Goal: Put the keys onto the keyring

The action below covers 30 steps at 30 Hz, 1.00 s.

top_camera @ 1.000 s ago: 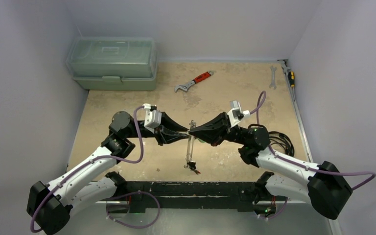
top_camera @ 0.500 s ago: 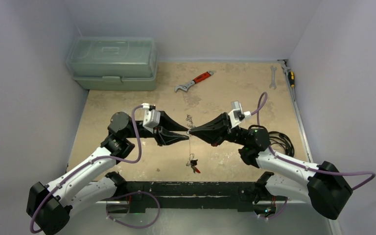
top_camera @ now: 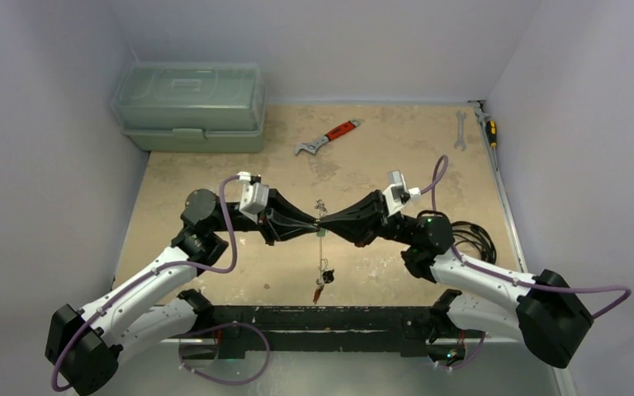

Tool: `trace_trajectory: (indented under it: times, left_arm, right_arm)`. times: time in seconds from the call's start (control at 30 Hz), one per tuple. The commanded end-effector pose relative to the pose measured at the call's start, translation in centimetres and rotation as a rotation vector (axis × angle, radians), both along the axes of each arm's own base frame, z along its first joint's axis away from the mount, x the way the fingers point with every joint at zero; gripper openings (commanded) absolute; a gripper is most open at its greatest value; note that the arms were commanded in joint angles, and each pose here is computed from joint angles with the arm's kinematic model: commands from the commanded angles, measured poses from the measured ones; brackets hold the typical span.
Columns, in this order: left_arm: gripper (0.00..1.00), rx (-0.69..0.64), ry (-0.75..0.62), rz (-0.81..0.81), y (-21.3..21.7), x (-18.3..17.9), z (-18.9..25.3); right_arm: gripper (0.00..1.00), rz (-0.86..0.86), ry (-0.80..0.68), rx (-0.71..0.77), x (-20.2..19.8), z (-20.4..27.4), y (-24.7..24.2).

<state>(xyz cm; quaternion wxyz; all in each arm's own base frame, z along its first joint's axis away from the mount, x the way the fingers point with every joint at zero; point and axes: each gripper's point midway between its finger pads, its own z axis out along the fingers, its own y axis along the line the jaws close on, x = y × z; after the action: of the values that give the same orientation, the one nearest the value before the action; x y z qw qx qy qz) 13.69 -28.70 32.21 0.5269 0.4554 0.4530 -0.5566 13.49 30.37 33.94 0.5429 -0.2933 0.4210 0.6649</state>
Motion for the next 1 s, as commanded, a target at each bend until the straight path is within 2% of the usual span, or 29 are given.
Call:
trace_trajectory:
  times: [0.0, 0.2, 0.43, 0.6, 0.87, 0.97]
  left_arm:
    - [0.15, -0.017, -0.018, -0.01, 0.0, 0.0, 0.4]
    - [0.0, -0.005, -0.006, -0.005, -0.2, 0.3, 0.2]
    - [0.0, 0.077, 0.008, 0.093, -0.2, 2.4, -0.9]
    - [0.0, 0.152, 0.021, 0.139, -0.1, 3.5, -1.8]
    - [0.0, 0.203, 0.025, 0.178, 0.2, 4.2, -2.4]
    - [0.0, 0.253, 0.036, 0.205, 0.4, 4.8, -3.2]
  right_arm:
    - [0.0, 0.01, -0.07, 0.046, -0.7, 1.5, -0.1]
    - [0.0, 0.025, -0.077, 0.05, -0.9, 1.6, 0.1]
    - [0.0, 0.04, -0.045, 0.037, -1.0, 1.1, 0.2]
    - [0.23, -0.03, -0.024, -0.093, 0.1, -0.8, 0.6]
    - [0.49, -0.239, -0.035, -0.268, 3.1, -1.9, -0.5]
    - [0.52, -0.304, -0.072, -0.342, 3.9, -2.2, -1.0]
